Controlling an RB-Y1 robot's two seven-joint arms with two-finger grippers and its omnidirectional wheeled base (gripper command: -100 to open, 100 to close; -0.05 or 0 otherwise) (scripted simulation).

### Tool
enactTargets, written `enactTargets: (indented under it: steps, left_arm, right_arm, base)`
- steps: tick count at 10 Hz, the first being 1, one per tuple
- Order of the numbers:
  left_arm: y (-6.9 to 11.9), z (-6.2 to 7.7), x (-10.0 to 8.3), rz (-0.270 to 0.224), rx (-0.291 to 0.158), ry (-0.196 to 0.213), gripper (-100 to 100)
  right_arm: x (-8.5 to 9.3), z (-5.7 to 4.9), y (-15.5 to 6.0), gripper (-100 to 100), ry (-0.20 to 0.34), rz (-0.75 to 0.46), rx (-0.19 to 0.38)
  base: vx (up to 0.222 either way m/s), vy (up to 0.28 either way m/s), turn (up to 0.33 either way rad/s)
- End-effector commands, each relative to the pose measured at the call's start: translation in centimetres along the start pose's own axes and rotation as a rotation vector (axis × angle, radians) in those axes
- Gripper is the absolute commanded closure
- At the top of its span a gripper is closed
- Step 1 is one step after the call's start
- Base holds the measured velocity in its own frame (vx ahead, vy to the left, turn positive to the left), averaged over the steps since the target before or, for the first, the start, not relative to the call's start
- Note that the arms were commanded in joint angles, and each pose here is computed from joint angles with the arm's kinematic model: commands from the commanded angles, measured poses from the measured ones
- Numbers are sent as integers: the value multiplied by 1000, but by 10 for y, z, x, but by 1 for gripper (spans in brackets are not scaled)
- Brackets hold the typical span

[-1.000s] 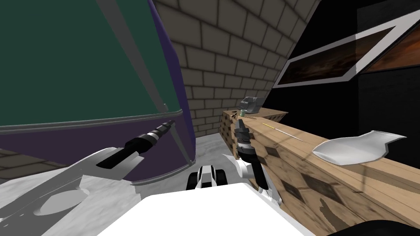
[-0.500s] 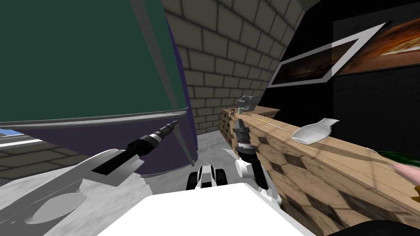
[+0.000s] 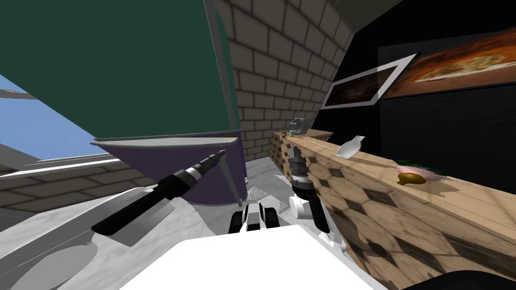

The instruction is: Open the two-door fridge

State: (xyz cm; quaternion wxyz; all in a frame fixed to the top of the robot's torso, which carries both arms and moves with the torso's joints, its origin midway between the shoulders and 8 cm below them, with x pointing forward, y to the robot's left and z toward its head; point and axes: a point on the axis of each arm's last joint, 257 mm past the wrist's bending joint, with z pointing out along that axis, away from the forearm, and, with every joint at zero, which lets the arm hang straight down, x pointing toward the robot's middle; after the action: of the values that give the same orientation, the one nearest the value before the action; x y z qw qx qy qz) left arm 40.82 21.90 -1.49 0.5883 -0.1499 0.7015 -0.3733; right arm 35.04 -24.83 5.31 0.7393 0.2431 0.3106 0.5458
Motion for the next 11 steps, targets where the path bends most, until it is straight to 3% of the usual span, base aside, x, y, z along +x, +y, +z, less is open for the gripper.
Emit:
enactTargets:
  steps: [1, 3, 11]
  left_arm:
    - [-9, -2, 7, 2, 19, 22, 100]
    - [-20, -3, 19, 2, 57, 64, 100]
    - [-44, -7, 41, 6, 149, 153, 100]
  right_arm:
    - [0, 0, 0, 0, 0, 0, 0]
    - [0, 0, 0, 0, 0, 0, 0]
    - [0, 0, 0, 0, 0, 0, 0]
  base:
    - [-166, 75, -36]
    - [-198, 148, -125]
    - [-208, 179, -101]
